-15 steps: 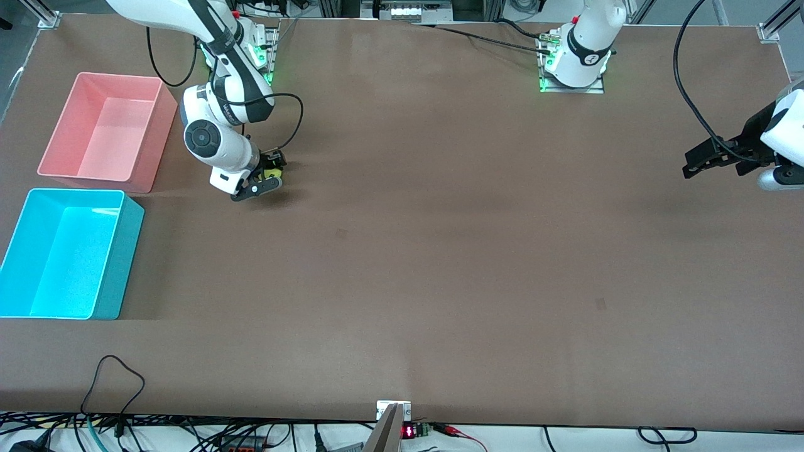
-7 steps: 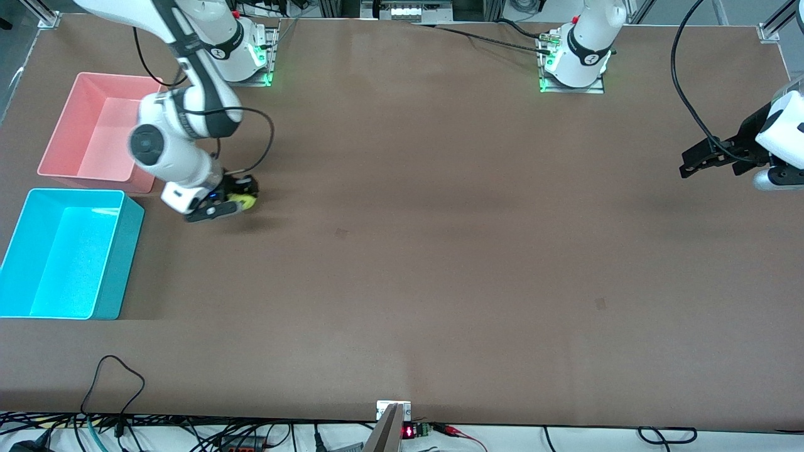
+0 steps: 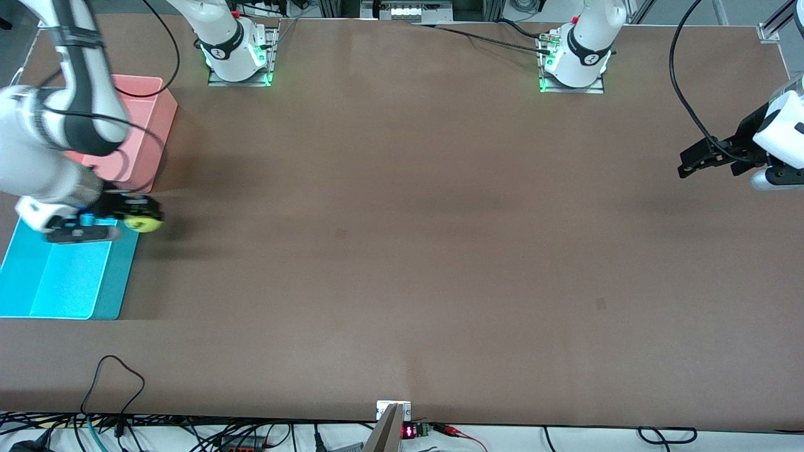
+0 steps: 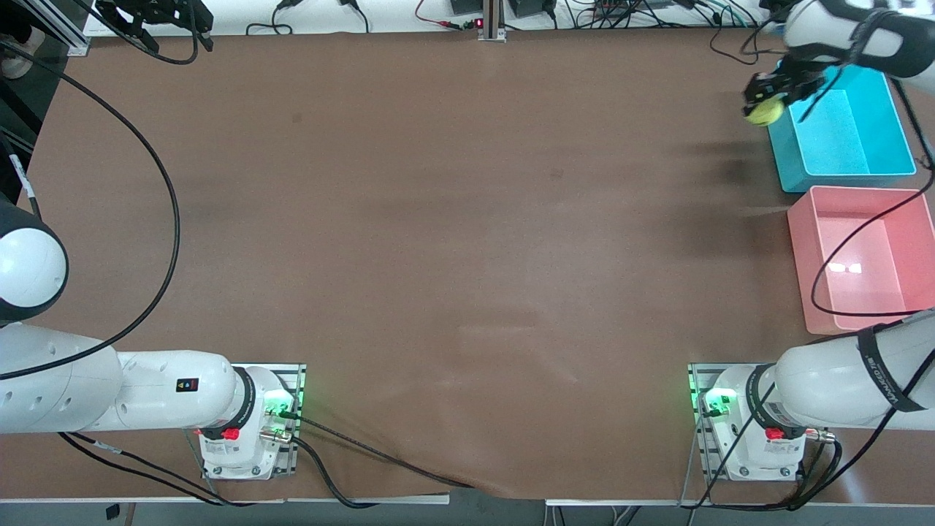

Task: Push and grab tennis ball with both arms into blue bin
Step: 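Carry the ball with the right gripper over the blue bin, then open the right gripper to drop the ball into the blue bin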

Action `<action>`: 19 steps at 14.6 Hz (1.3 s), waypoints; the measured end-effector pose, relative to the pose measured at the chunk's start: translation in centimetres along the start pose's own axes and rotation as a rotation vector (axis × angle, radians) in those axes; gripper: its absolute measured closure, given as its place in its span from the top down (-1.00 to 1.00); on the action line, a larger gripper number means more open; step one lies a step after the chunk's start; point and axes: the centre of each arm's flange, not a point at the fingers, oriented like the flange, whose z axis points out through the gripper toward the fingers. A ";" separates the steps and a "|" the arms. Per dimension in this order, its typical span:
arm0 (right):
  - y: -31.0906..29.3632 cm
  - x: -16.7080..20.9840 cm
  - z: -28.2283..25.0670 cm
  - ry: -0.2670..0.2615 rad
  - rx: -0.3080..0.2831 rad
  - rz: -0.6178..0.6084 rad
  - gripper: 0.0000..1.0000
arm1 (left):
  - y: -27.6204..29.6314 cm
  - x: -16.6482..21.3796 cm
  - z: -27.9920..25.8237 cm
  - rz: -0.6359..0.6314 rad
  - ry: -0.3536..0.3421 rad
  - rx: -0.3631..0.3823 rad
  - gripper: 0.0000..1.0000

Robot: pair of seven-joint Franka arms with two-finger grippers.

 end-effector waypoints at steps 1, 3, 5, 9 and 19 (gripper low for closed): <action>2.6 -0.3 -0.5 -0.003 -0.022 0.004 0.36 | 0.2 -0.2 0.2 0.004 -0.019 0.001 1.00; 7.0 -1.1 0.2 -0.022 -0.045 0.033 0.36 | 0.6 -0.5 0.3 0.010 -0.041 0.002 1.00; 10.7 -1.9 2.7 -0.049 -0.048 0.057 0.36 | 0.9 -0.5 0.0 -0.003 -0.036 0.002 1.00; 16.3 -3.0 8.8 -0.062 -0.069 0.082 0.36 | 1.1 -0.5 -0.4 0.001 -0.028 0.001 1.00; 18.5 -3.6 16.3 -0.100 -0.062 0.108 0.61 | 3.0 -1.2 0.0 0.065 -0.073 0.006 1.00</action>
